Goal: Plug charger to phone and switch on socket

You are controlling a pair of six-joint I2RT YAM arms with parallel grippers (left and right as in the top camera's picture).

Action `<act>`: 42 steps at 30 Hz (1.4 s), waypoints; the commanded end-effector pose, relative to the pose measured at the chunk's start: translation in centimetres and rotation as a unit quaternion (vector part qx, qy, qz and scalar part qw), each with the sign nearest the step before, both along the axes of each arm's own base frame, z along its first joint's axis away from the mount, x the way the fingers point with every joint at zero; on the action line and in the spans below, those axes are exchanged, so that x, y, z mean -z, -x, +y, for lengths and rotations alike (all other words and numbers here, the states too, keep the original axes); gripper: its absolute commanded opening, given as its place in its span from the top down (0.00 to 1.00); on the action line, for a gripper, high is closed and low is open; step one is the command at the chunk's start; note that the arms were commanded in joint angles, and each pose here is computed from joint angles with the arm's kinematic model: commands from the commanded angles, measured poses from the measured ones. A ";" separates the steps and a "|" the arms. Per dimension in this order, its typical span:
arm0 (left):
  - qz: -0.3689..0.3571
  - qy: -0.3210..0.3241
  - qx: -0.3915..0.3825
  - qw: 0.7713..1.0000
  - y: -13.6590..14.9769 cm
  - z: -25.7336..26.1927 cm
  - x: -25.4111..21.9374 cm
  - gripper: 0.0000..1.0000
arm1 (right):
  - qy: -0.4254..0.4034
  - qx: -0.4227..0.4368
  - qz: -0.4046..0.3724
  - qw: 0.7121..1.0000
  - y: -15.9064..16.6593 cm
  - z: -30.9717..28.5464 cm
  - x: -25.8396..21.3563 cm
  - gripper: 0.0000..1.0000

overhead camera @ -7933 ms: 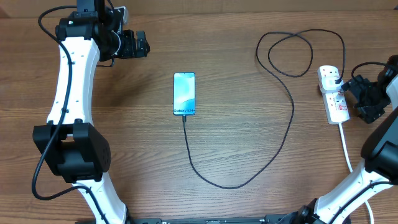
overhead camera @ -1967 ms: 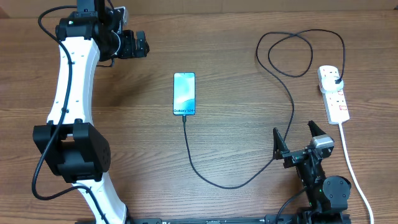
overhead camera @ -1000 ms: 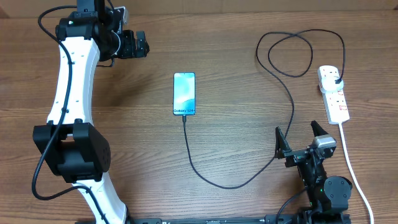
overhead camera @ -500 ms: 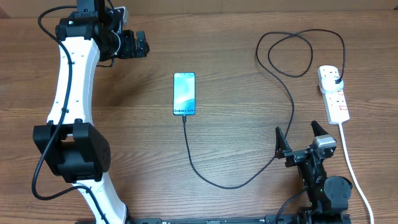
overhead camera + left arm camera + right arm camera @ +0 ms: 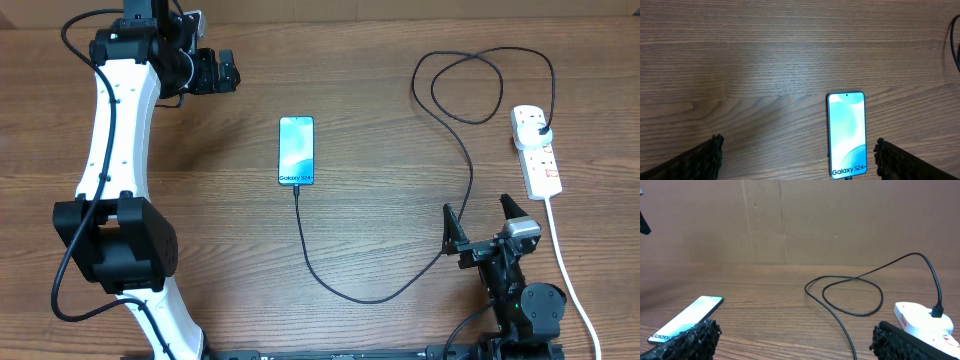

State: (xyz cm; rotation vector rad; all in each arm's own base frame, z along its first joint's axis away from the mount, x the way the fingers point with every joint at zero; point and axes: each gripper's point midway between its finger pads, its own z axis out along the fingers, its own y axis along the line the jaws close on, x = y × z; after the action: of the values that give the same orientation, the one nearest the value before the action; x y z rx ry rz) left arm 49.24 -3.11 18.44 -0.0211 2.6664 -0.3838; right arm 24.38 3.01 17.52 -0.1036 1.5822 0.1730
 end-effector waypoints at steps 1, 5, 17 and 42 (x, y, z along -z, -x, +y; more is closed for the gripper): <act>0.004 0.000 -0.001 1.000 -0.1 -0.1 0.3 0.00 | 0.002 0.007 -0.001 1.000 -0.1 -0.3 0.2 0.00; 0.004 0.000 -0.001 1.000 -0.1 -0.1 0.3 0.00 | 0.002 0.007 -0.001 1.000 -0.1 -0.3 0.2 0.00; 0.006 0.000 -0.002 1.000 -0.1 -0.1 0.5 0.00 | 0.002 0.007 -0.001 1.000 -0.1 -0.3 0.2 0.00; -0.181 -0.085 -0.050 0.978 7.2 2.9 -17.2 0.00 | 0.002 0.007 -0.001 1.000 -0.1 -0.3 0.2 0.00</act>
State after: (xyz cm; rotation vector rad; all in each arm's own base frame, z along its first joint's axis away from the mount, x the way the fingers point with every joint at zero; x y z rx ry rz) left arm 43.12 -1.67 34.77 -0.0012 2.3221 -0.2209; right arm 24.38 3.01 17.52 -0.1036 1.5822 0.1730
